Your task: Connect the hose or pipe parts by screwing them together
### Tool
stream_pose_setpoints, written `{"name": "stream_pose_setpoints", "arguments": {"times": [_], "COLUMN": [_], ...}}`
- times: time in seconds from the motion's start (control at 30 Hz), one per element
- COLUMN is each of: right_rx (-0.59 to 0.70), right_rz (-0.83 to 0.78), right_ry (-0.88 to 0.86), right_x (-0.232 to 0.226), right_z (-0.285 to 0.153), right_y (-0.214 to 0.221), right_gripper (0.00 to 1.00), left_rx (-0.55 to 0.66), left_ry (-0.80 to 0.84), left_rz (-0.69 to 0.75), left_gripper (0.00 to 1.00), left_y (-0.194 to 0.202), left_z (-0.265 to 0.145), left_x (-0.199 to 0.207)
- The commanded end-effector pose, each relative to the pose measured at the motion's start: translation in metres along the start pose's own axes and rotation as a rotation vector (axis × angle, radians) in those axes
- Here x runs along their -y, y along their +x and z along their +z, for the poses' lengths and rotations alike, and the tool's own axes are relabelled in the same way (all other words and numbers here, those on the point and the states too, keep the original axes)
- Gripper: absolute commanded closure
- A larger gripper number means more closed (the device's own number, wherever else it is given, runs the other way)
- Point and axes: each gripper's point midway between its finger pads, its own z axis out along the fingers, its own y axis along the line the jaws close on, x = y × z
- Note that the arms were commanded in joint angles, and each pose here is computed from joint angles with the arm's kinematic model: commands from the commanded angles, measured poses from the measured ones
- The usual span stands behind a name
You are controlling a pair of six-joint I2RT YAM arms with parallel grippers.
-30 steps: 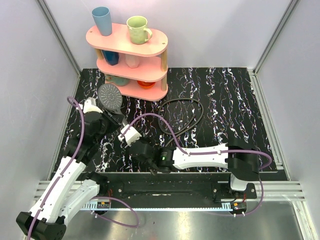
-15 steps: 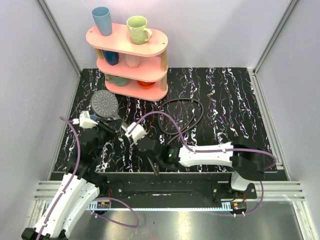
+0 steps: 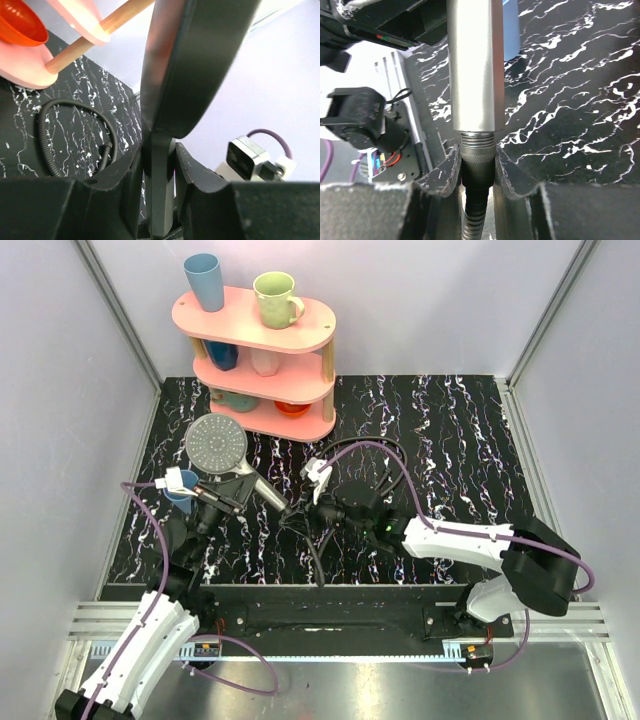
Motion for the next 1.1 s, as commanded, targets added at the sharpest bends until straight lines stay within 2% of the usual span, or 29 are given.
{"name": "stream_pose_setpoints", "arguments": {"times": [0.0,0.2,0.37,0.43,0.5,0.53,0.6,0.63,0.73,0.8,0.83,0.87,0.9,0.93,0.97,1.07], "right_rx": [0.273,0.267,0.264,0.226,0.202,0.166,0.164,0.146,0.127,0.146,0.074,0.08,0.091,0.04,0.042,0.034], "right_rz": [0.055,0.121,0.195,0.227,0.233,0.253,0.245,0.255,0.26,0.226,0.227,0.152,0.107,0.077,0.019,-0.039], "right_ry": [-0.276,-0.456,-0.509,-0.459,-0.396,-0.361,-0.316,-0.292,-0.206,-0.135,-0.093,0.018,0.07,0.141,0.212,0.31], "right_x": [-0.038,-0.042,-0.033,-0.024,-0.014,-0.009,-0.002,0.001,0.013,0.019,0.015,0.025,0.023,0.027,0.023,0.017], "right_z": [-0.021,-0.034,-0.035,-0.028,-0.021,-0.019,-0.019,-0.021,-0.025,-0.028,-0.027,-0.024,-0.024,-0.025,-0.024,-0.023], "right_y": [-0.091,-0.094,-0.094,-0.09,-0.087,-0.079,-0.076,-0.07,-0.061,-0.067,-0.05,-0.05,-0.06,-0.048,-0.047,-0.045], "right_gripper": [1.0,1.0,1.0,0.86,0.76,0.62,0.5,0.39,0.22,0.18,0.16,0.15,0.14,0.14,0.13,0.13], "left_rx": [-0.106,-0.138,-0.148,-0.132,-0.139,-0.123,-0.107,-0.104,-0.08,-0.06,-0.063,-0.07,-0.057,-0.057,-0.044,-0.024], "left_ry": [0.3,0.374,0.35,0.302,0.229,0.19,0.092,0.061,-0.046,-0.114,-0.151,-0.188,-0.225,-0.24,-0.282,-0.376], "left_rz": [0.028,0.059,0.121,0.134,0.17,0.18,0.202,0.207,0.216,0.22,0.213,0.211,0.21,0.21,0.213,0.225], "left_gripper": [1.0,1.0,1.0,1.0,1.0,1.0,1.0,1.0,1.0,1.0,1.0,1.0,1.0,1.0,1.0,1.0], "left_y": [0.016,0.022,0.021,0.016,0.012,0.008,-0.003,-0.005,-0.017,-0.025,-0.025,-0.026,-0.029,-0.031,-0.035,-0.044], "left_z": [-0.013,-0.015,-0.011,-0.007,-0.002,0.001,0.006,0.008,0.011,0.013,0.013,0.011,0.011,0.01,0.008,0.005], "left_x": [0.057,0.067,0.067,0.062,0.057,0.053,0.045,0.043,0.034,0.028,0.022,0.018,0.013,0.012,0.008,-0.002]}}
